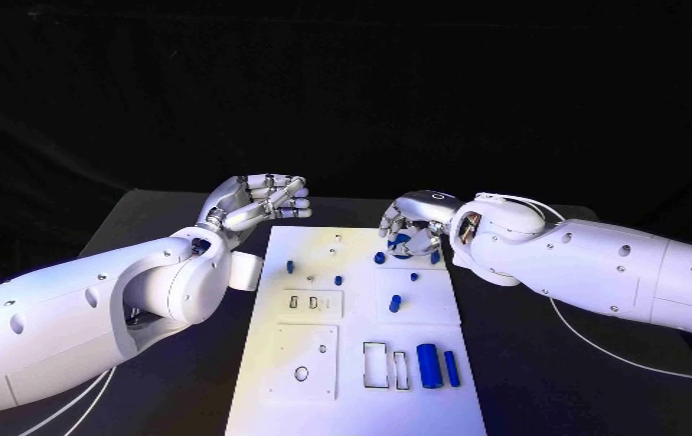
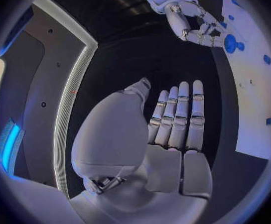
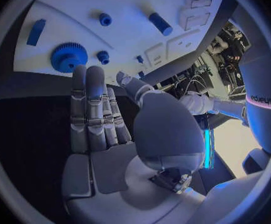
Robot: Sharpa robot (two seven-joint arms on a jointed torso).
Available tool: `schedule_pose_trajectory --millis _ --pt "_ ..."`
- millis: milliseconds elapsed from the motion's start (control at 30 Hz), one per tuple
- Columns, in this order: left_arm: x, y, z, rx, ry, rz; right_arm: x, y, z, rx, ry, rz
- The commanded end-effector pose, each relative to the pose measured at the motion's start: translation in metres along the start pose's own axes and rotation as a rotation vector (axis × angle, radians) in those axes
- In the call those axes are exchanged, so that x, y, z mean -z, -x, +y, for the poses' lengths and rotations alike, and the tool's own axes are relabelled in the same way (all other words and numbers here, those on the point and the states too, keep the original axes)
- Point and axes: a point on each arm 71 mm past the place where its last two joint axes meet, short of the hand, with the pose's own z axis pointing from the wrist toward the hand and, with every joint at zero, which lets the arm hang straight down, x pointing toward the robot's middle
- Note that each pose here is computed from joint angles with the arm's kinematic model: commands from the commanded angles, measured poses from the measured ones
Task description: Assemble the parts on the task board
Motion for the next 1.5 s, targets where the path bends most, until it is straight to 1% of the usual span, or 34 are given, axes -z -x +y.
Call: schedule_pose_trajectory --millis 33,233,533,833,1500 --pt "0.0000 -0.0049 -0.0033 0.008 -0.006 0.035 -0.003 -0.001 0.001 0.104 -0.022 0.013" --pt "0.0010 -0.0060 -0.0051 0.009 -0.008 0.040 -0.006 -0.003 0.003 0.128 -0.024 0.014" --pt "0.0019 -0.0057 -0.0079 0.009 -0.009 0.044 -0.009 -0.008 0.005 0.144 -0.029 0.039" --pt "0.0019 -0.0045 -0.0086 0.007 0.003 0.043 -0.011 -0.015 0.006 0.142 -0.027 0.060" --pt "0.0015 -0.0039 -0.0121 0.005 -0.002 0.045 -0.014 -0.020 0.008 0.137 -0.023 0.073"
